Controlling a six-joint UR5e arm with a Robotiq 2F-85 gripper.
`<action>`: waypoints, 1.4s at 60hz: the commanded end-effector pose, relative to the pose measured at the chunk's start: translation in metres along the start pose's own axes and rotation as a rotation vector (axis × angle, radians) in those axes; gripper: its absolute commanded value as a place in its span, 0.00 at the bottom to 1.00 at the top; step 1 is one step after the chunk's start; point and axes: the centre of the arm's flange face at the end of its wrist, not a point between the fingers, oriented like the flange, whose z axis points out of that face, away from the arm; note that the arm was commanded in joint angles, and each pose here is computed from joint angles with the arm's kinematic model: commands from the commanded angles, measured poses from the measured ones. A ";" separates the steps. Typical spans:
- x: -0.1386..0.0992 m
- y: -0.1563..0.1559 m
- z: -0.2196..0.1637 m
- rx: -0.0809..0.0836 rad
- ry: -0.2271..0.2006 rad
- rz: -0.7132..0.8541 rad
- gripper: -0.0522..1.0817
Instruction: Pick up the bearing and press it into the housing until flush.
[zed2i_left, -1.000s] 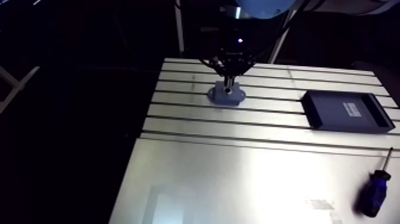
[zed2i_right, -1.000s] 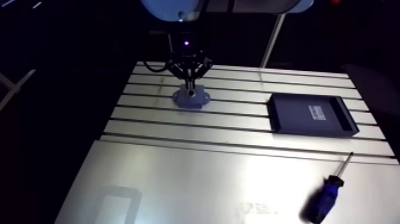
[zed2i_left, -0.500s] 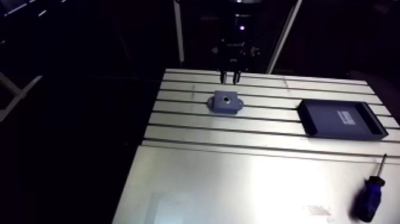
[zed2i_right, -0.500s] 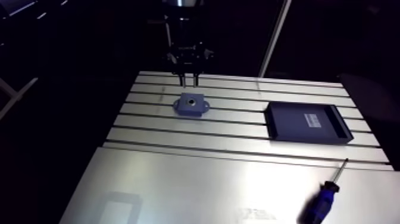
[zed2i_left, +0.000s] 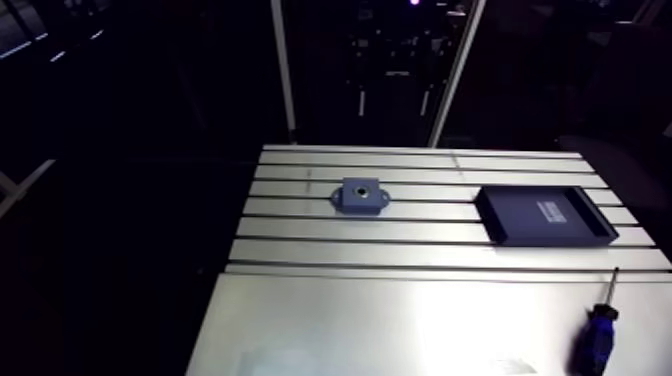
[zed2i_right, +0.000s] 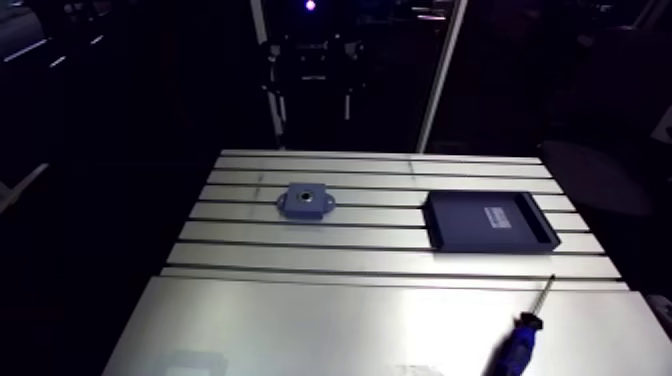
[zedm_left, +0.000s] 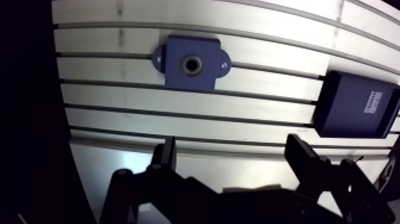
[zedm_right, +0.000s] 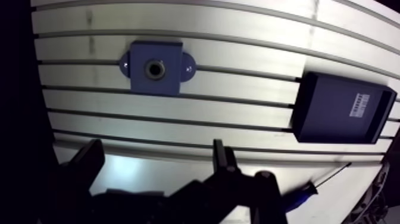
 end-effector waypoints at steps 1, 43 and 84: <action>-0.077 0.043 -0.126 -0.041 0.057 0.060 0.05; -0.119 0.043 -0.152 -0.057 0.224 0.071 0.05; -0.119 0.041 -0.134 -0.044 0.184 0.086 0.05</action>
